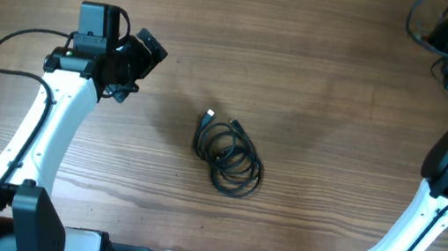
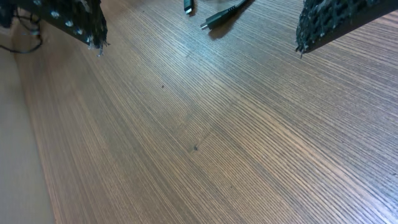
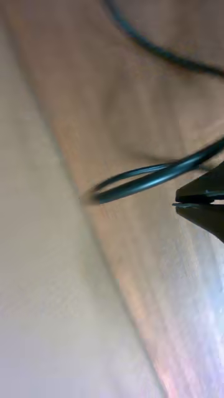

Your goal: Untangle cables

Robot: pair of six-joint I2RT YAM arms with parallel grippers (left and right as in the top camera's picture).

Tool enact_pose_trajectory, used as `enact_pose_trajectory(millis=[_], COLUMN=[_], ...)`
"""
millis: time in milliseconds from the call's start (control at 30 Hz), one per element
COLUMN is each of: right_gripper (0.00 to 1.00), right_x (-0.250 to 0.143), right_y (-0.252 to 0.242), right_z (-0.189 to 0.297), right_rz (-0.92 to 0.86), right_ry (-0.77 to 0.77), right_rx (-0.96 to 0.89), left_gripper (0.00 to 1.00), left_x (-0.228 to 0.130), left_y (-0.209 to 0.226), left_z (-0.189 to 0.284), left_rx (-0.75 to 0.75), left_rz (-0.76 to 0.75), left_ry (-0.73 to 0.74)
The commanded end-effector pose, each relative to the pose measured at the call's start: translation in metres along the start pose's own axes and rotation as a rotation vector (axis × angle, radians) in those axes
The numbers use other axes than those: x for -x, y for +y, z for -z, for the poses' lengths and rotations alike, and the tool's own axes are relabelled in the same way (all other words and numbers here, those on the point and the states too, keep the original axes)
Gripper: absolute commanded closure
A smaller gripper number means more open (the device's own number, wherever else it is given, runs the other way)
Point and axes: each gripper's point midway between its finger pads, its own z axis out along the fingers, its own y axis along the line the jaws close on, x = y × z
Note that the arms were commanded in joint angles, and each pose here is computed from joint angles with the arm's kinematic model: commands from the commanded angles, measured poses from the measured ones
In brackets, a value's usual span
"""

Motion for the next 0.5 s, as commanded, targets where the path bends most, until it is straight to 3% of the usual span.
enact_pose_trajectory(millis=[0, 33, 67, 100, 167, 233, 333, 467], right_gripper=[0.96, 0.92, 0.79, 0.53, 0.22, 0.09, 0.06, 0.05], right_x=[0.026, 0.03, 0.033, 0.037, 0.049, 0.065, 0.076, 0.056], right_y=[0.041, 0.046, 0.05, 0.051, 0.042, 0.011, -0.045, -0.142], right_z=[0.0, 0.002, 0.004, 0.006, 0.014, 0.029, 0.048, 0.076], right_rz=[0.129, 0.13, 0.129, 0.123, 0.027, -0.098, -0.178, -0.27], right_ry=[-0.019, -0.008, 0.001, 0.007, 0.005, -0.015, -0.028, 0.038], right_rx=[0.109, 0.116, 0.117, 0.116, 0.081, -0.012, -0.14, -0.317], left_gripper=[0.0, 0.0, 0.0, 0.0, 0.0, 0.0, 0.0, 0.0], left_x=[0.005, 0.005, 0.006, 0.006, 0.006, 0.006, 0.006, 0.006], left_y=[-0.007, -0.007, -0.008, -0.008, -0.009, -0.009, -0.009, -0.009], left_z=[0.008, 0.008, 0.008, 0.008, 0.008, 0.008, 0.008, 0.008], left_rx=[-0.017, -0.018, -0.022, -0.024, -0.026, -0.026, -0.026, -0.026], left_rz=[-0.021, -0.021, -0.022, -0.022, -0.023, -0.023, -0.023, -0.024], left_ry=[-0.03, -0.031, -0.033, -0.035, -0.037, -0.037, -0.037, -0.037])
